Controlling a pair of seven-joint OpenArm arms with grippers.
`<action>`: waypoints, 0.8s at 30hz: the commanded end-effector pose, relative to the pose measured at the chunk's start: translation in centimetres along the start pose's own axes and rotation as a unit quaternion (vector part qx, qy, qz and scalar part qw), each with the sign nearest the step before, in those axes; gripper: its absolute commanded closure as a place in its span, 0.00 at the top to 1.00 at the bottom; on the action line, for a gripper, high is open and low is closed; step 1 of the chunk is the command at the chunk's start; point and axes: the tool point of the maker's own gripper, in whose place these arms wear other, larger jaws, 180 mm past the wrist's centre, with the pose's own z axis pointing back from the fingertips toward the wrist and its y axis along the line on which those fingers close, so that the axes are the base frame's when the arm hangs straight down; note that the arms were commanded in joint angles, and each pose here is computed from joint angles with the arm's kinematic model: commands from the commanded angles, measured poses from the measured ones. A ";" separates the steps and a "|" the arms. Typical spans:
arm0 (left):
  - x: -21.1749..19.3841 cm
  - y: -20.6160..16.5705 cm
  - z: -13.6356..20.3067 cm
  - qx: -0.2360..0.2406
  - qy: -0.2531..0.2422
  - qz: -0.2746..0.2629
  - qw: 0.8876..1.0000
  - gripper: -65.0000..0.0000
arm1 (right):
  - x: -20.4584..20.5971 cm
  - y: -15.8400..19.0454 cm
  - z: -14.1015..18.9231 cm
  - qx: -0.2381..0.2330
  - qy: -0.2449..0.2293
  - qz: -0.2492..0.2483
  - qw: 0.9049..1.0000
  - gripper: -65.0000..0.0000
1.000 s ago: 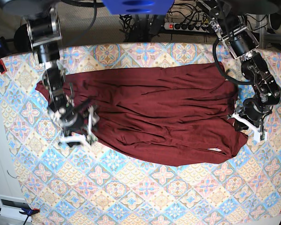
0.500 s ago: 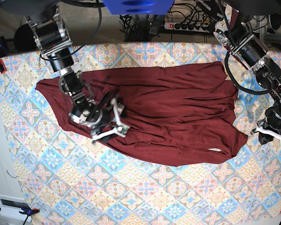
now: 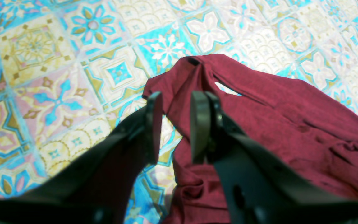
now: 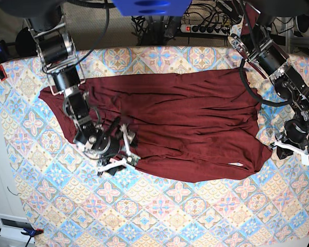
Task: Layout the t-shirt on the table in an organized manner, then fold the t-shirt properly
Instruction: 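Release the shirt and reach both grippers to its lower edges, then grasp the shirt edges with both grippers and pull them outward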
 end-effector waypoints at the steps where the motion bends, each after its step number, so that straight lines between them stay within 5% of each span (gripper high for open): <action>1: 2.2 -0.2 0.5 -0.005 -0.033 -0.004 0.999 0.24 | 0.4 -1.7 0.5 -0.017 -0.005 0.002 1.000 0.63; 17: -0.5 0.6 0.6 0.002 -0.006 -0.006 1.000 0.24 | -4.6 -4.2 -2.5 0.005 0.024 -0.069 0.997 0.63; 24: -0.5 0.5 0.6 0.001 -0.006 -0.005 1.000 0.24 | -8.6 -1.9 -3.6 0.034 0.040 -0.116 0.992 0.40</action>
